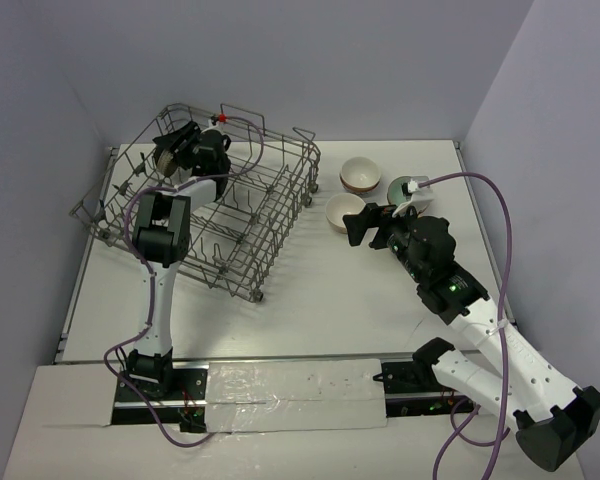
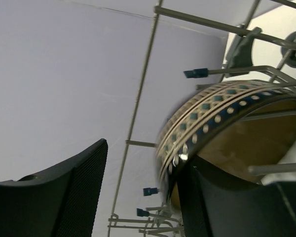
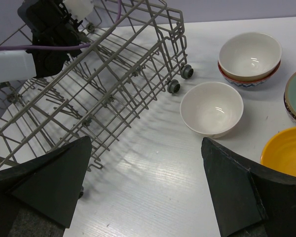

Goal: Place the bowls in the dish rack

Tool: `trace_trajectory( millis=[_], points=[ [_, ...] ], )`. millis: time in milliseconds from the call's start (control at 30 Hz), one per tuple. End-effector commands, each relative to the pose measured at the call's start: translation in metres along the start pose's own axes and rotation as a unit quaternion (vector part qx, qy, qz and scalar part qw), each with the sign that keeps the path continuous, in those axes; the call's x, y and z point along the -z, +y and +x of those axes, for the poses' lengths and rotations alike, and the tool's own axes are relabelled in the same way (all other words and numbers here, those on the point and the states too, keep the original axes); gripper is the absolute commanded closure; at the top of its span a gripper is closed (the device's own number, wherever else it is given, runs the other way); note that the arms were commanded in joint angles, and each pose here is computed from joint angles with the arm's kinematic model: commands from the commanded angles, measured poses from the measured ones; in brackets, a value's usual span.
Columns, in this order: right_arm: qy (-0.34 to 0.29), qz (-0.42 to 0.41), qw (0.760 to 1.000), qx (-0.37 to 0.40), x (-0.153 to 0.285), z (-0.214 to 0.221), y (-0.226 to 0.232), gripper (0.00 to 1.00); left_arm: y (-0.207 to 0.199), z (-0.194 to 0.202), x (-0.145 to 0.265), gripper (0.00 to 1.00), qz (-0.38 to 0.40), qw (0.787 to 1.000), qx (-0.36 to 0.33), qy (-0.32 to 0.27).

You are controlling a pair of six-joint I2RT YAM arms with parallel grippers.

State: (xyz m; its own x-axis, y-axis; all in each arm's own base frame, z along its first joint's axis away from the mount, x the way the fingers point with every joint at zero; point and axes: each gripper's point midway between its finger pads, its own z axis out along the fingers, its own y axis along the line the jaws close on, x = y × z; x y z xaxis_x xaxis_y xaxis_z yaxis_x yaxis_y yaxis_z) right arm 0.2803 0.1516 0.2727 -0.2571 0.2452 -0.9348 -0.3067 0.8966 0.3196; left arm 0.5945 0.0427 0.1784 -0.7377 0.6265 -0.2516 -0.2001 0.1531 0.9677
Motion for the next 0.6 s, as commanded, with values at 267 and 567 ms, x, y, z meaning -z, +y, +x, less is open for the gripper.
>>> trace_trajectory(
  millis=[267, 567],
  points=[
    [-0.023, -0.008, 1.0, -0.002, 0.003, -0.017, 0.005, 0.0, 0.046, -0.015, -0.008, 0.34, 0.025, 0.993, 0.117, -0.02],
    [-0.03, -0.011, 0.999, 0.0, 0.008, -0.025, 0.007, 0.0, 0.073, -0.029, 0.002, 0.28, 0.083, 0.976, 0.197, -0.051]
  ],
)
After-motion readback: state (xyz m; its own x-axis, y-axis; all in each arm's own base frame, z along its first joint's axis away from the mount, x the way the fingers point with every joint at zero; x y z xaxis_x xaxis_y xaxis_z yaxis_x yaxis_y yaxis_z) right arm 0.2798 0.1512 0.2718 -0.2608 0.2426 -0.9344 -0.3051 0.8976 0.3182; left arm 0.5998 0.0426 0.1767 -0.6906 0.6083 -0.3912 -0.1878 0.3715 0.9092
